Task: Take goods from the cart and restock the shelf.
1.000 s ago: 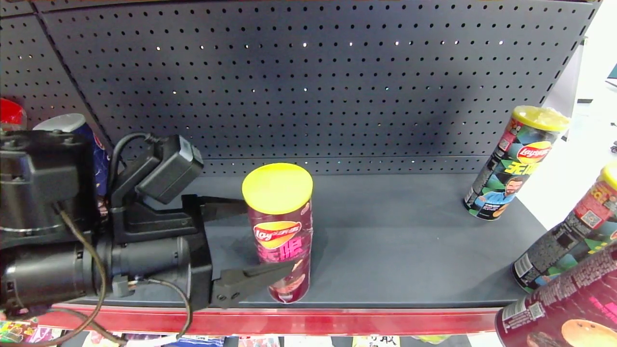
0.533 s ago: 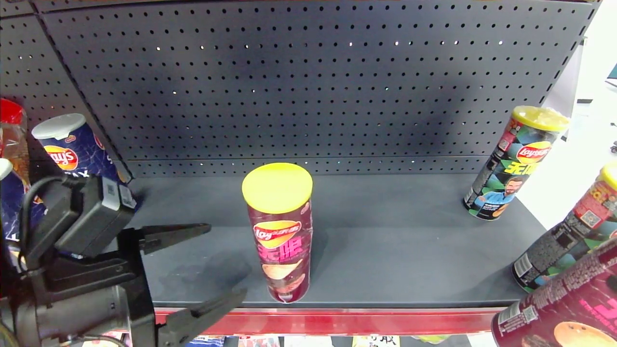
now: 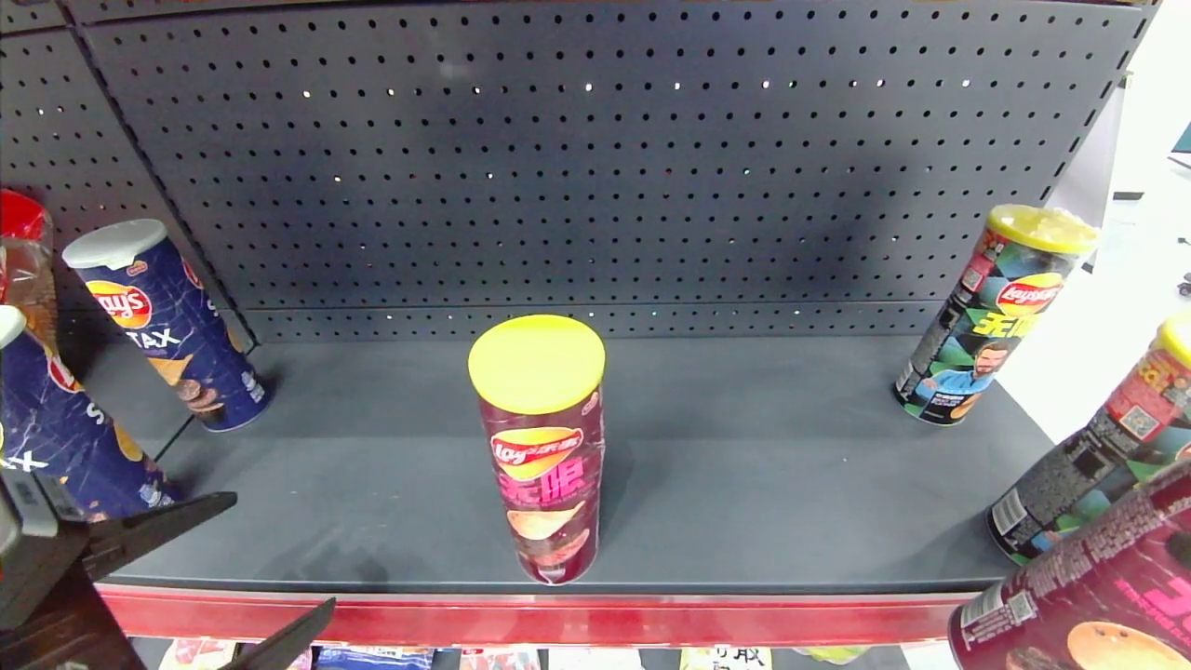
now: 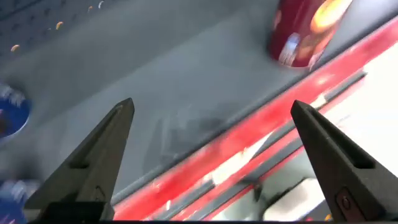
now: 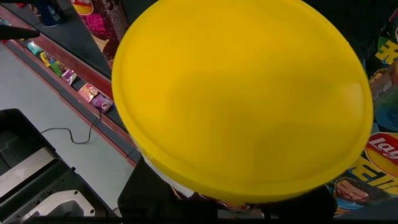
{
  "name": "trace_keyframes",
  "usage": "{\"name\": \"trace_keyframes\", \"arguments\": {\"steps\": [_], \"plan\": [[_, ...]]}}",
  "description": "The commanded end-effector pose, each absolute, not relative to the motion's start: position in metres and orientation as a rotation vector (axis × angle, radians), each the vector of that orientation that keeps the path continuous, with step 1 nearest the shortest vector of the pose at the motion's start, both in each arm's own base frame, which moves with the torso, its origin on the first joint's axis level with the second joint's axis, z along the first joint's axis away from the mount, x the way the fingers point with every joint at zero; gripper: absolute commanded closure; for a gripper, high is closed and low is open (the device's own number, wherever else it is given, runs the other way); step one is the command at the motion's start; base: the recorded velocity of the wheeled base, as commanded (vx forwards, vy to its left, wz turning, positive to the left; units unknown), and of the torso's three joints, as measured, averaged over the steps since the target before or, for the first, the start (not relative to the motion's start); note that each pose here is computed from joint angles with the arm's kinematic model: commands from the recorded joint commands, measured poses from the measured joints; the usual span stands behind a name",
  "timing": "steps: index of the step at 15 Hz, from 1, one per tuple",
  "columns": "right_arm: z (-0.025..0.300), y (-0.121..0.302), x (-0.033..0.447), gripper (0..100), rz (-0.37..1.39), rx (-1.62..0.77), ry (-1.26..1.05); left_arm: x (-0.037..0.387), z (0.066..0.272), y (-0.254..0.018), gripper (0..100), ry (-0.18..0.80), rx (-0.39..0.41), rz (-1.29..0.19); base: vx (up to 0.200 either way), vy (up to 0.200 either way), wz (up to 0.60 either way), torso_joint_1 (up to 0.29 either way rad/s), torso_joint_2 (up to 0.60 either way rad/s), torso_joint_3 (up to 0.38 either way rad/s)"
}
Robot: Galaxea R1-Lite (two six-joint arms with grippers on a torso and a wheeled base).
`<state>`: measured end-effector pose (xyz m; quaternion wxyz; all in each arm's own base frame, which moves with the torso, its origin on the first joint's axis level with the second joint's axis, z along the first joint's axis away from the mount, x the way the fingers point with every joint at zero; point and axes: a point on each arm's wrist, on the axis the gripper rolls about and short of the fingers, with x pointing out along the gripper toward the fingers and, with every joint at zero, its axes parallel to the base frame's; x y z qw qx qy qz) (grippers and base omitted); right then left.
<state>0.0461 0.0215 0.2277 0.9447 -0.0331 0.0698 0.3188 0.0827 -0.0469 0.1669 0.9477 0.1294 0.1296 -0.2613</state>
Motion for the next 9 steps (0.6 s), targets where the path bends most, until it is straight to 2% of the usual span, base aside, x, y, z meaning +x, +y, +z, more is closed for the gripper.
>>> {"name": "trace_keyframes", "arguments": {"steps": [1,4,7,9], "plan": [[0.2264,0.0213,0.0453,100,0.651,-0.068,0.143,0.0757,0.1735,-0.0400,0,0.206,0.260,-0.499,0.000,0.000,0.00,0.000,0.00,0.000],[0.2263,0.0214,0.0456,100,0.651,-0.068,0.145,0.0769,0.1700,-0.0376,0,0.218,0.288,-0.473,0.000,0.000,0.00,0.000,0.00,0.000],[0.2265,0.0211,0.0450,100,0.647,-0.068,0.142,0.0771,0.1700,-0.0373,0,0.218,0.287,-0.468,-0.200,0.000,0.00,0.006,0.00,-0.001],[0.2256,0.0211,0.0451,100,0.646,-0.068,0.145,0.0773,0.1700,-0.0375,0,0.214,0.305,-0.472,0.000,0.000,0.00,0.000,0.00,0.000]]}}
